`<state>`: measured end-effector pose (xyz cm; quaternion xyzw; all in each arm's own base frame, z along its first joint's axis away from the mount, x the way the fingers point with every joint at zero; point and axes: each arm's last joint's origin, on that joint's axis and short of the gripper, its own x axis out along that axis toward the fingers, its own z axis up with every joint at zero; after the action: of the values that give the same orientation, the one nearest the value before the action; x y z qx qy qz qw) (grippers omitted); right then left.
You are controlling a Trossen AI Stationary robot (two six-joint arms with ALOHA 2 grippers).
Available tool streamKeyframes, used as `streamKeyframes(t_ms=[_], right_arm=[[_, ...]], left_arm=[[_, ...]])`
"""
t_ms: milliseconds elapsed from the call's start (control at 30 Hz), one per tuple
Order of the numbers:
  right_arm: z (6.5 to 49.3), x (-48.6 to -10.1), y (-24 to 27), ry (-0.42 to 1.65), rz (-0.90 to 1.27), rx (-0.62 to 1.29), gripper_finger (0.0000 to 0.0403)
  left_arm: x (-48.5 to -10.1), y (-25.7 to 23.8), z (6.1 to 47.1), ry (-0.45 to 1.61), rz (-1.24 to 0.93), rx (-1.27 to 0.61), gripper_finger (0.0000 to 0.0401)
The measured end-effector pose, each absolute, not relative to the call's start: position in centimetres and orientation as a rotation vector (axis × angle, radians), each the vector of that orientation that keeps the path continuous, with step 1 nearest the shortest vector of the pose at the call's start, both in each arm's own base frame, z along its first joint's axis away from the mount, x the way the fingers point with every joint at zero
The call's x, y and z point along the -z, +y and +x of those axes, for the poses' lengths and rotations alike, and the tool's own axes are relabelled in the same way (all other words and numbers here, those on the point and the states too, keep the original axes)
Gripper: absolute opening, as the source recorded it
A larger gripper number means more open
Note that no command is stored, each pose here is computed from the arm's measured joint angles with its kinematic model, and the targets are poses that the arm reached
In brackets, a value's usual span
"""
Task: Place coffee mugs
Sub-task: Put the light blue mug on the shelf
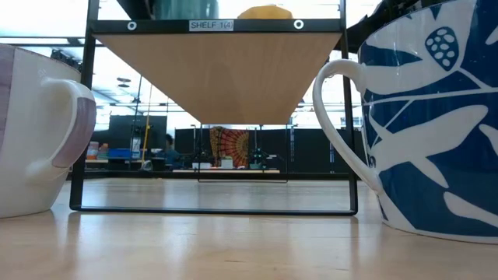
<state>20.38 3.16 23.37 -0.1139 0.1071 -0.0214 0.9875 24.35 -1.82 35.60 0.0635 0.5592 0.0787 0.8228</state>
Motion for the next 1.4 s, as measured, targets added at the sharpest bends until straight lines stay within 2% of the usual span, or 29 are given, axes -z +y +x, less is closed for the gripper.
streamKeyframes(t_ms=[333, 800, 1200, 1400], right_arm=[[20.4, -23.5, 3.3, 0.201, -0.224, 0.014, 0.0133], [20.4, -23.5, 3.3, 0.196, -0.219, 0.004, 0.0133], [20.3, -23.5, 3.7, 0.194, -0.219, -0.019, 0.0133], [20.3, -23.5, 3.7, 0.194, -0.22, -0.014, 0.0133]], left_arm=[[-35.3, -1.8, 25.9, 1.124, 0.129, -0.165, 0.0056], [-34.6, -1.4, 26.7, 1.152, 0.134, -0.197, 0.0059], [-34.7, -1.4, 26.9, 1.122, 0.108, -0.228, 0.0126], [-34.7, -1.4, 26.9, 1.122, 0.101, -0.238, 0.0146]])
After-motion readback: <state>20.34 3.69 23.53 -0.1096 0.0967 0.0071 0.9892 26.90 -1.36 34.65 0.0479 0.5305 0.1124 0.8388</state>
